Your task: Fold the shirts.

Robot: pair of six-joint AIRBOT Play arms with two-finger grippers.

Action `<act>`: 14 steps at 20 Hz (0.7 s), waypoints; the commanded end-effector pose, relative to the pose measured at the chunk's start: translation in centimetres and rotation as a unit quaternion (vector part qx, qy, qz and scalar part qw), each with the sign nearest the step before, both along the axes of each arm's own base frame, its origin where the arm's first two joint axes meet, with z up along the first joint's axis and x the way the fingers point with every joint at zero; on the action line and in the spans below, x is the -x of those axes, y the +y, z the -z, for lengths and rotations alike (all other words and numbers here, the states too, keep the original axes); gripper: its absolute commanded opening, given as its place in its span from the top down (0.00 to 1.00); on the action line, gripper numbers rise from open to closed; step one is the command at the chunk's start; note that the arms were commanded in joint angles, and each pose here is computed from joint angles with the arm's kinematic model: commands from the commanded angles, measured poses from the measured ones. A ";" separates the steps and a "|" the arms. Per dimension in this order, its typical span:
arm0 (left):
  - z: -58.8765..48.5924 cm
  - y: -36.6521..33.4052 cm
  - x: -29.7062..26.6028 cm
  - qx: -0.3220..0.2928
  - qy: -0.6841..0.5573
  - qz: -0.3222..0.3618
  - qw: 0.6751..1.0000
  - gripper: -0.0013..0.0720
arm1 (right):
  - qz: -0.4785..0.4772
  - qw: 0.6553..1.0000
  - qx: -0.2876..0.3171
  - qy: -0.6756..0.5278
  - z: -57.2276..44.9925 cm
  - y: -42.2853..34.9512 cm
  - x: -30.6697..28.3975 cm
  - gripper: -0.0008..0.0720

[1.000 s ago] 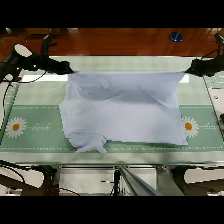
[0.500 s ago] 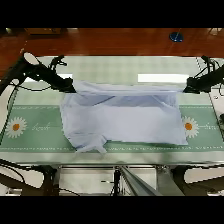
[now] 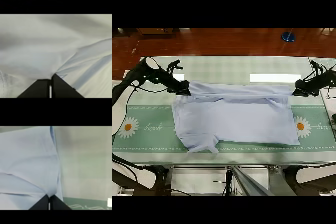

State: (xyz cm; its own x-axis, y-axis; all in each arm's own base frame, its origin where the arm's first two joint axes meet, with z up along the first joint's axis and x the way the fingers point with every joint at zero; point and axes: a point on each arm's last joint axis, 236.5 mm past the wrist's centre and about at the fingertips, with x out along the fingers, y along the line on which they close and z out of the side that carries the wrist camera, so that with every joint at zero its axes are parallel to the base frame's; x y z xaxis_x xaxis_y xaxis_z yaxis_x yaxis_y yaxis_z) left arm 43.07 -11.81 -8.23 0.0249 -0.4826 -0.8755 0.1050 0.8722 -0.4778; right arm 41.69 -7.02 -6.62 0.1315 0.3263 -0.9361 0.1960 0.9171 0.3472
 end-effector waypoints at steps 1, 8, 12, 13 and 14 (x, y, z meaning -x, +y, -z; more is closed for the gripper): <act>-0.3 0.2 -0.3 0.002 -0.002 -0.012 1.000 0.76 | 0.001 1.000 -0.020 0.008 -0.2 0.9 0.3 0.78; -7.8 8.4 1.4 0.010 0.006 -0.040 0.999 0.33 | -0.026 0.997 0.021 0.077 -3.7 -2.9 6.1 0.23; -7.2 9.4 9.1 0.056 0.064 -0.081 0.993 0.20 | 0.010 0.995 -0.047 0.082 -4.1 -1.4 11.6 0.24; -6.6 8.9 11.1 0.069 0.064 -0.090 0.992 0.20 | 0.018 0.996 -0.062 0.065 -4.1 -0.9 12.8 0.24; -5.9 8.4 12.9 0.078 0.065 -0.096 0.990 0.20 | 0.035 0.996 -0.061 0.049 -4.0 -0.9 13.7 0.24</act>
